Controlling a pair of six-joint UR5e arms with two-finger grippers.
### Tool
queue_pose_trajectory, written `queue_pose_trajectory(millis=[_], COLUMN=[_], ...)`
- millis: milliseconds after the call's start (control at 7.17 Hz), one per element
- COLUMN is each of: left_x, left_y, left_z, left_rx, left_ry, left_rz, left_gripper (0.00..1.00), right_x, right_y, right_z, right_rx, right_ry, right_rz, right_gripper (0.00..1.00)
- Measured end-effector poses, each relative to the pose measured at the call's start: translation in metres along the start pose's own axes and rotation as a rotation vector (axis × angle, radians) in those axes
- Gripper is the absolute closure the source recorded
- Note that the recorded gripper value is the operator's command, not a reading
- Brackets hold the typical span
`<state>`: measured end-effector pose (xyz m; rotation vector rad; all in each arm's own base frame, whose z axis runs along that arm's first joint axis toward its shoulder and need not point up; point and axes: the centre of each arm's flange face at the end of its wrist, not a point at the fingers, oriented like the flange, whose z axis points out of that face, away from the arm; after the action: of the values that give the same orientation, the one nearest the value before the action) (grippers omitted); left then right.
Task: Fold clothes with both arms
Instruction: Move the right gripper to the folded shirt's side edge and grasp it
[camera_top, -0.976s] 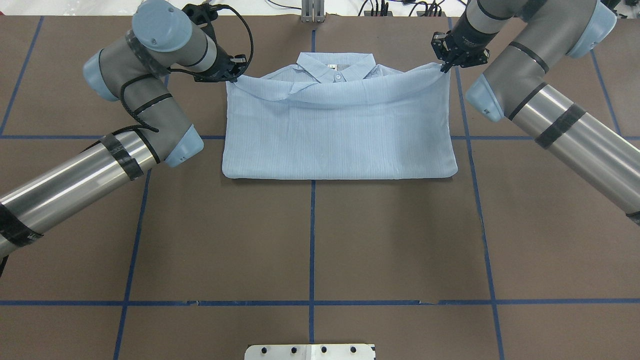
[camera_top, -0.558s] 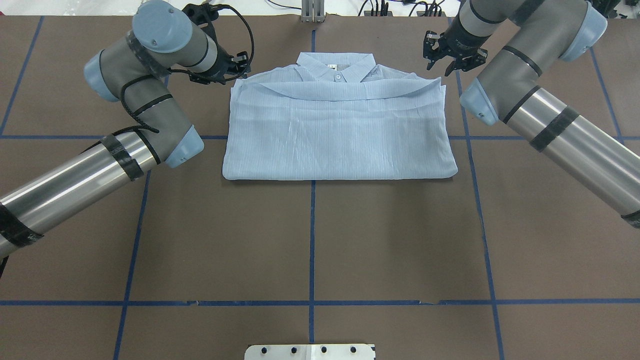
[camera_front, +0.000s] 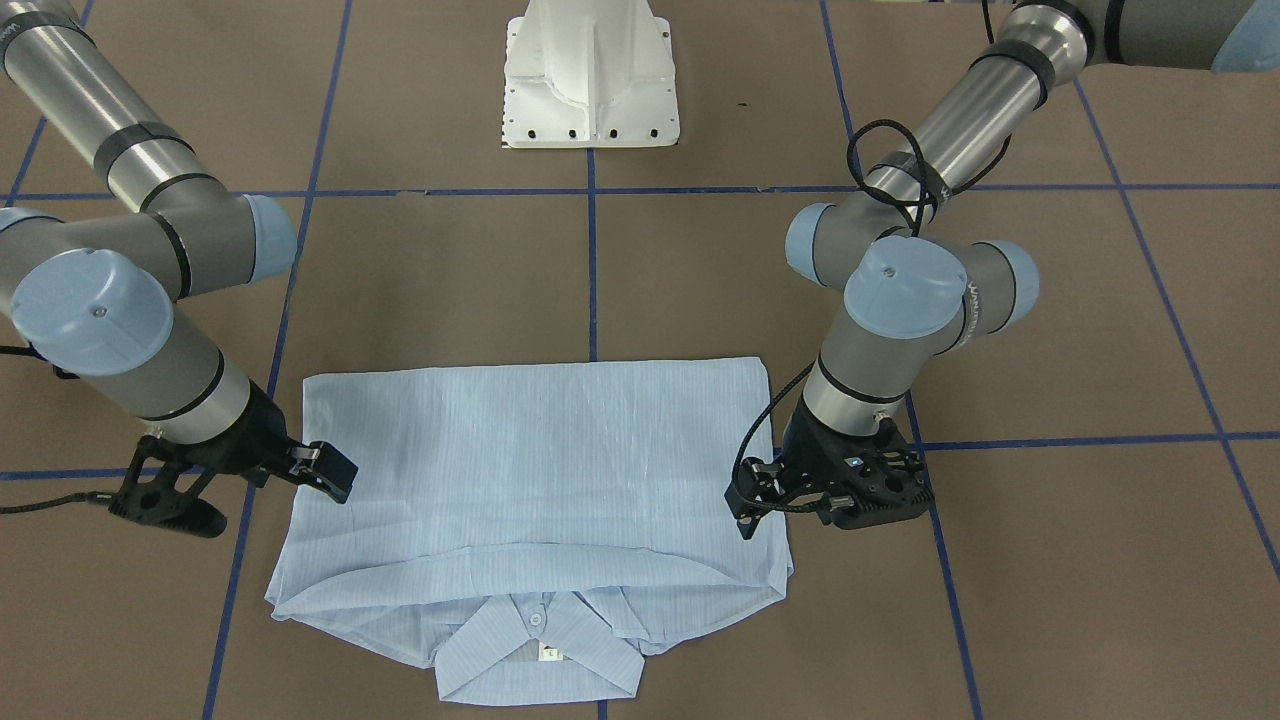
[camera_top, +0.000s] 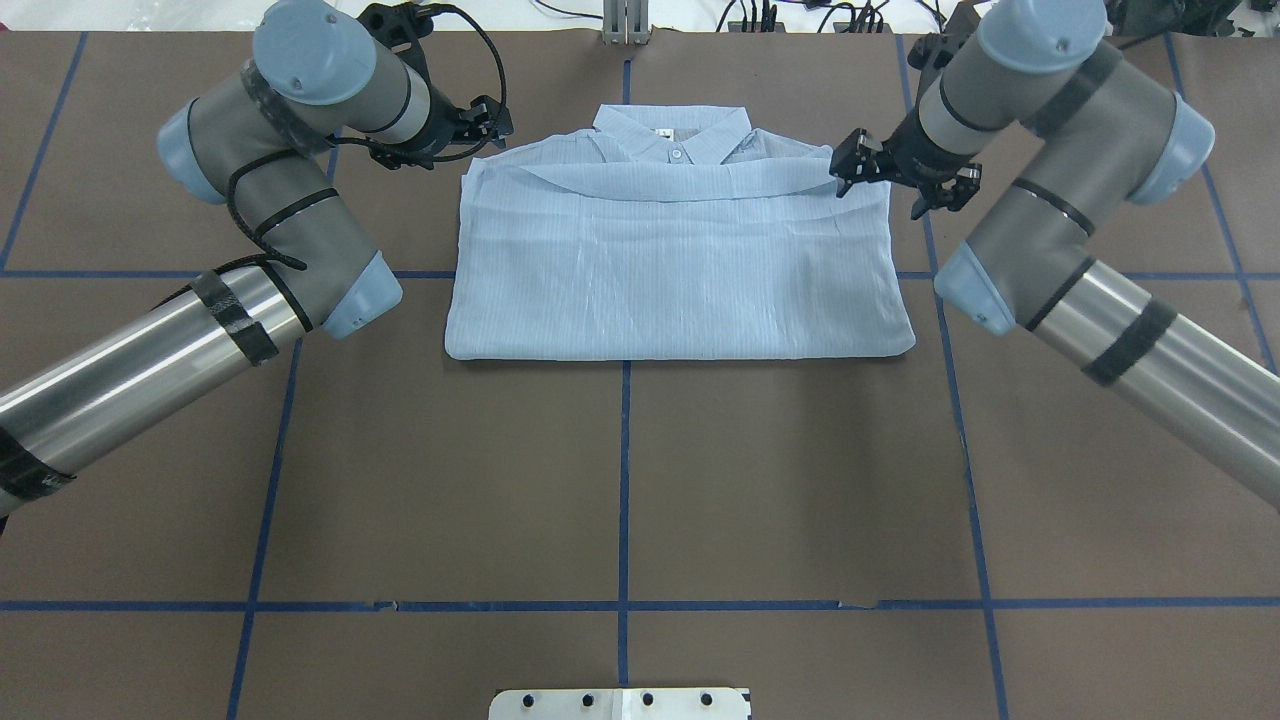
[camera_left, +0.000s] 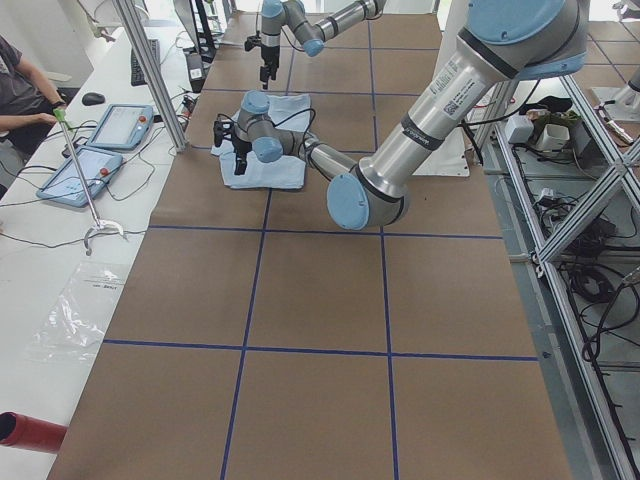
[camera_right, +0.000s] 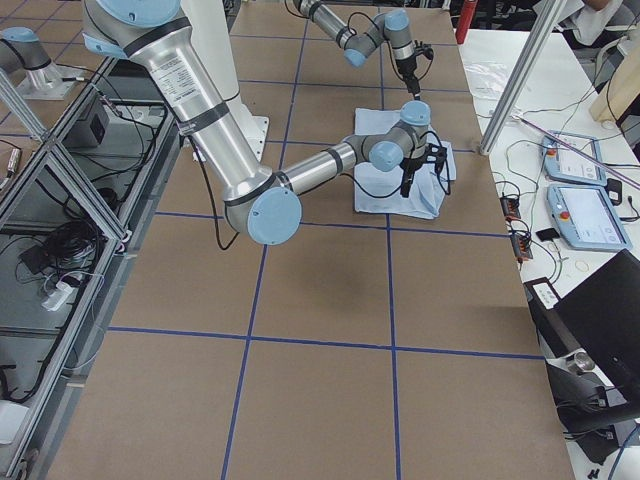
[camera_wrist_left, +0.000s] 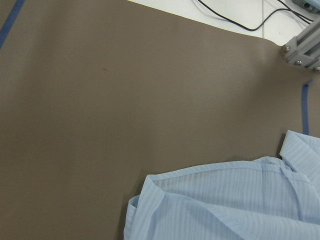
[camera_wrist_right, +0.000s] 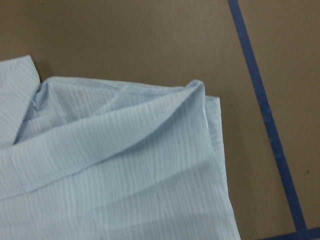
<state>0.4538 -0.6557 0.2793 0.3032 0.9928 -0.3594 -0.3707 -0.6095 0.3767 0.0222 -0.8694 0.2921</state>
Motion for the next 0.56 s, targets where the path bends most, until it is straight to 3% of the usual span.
queue_pose_trajectory(millis=[279, 418, 558], left_x=[0.001, 0.001, -0.001], left_y=[0.003, 0.004, 0.005], left_z=[-0.009, -0.010, -0.010], left_rx=[0.004, 0.004, 0.003], left_ry=[0.017, 0.020, 0.019], left_rz=[-0.016, -0.022, -0.025], left_gripper=[0.00, 0.00, 0.00], right_x=[0.037, 0.048, 0.052], right_y=[0.047, 0.063, 0.073], right_z=[0.019, 0.027, 0.032], right_rx=[-0.040, -0.059, -0.071], right_ry=[0.028, 0.041, 0.048], right_rz=[-0.021, -0.030, -0.036], right_gripper=[0.01, 0.07, 0.19])
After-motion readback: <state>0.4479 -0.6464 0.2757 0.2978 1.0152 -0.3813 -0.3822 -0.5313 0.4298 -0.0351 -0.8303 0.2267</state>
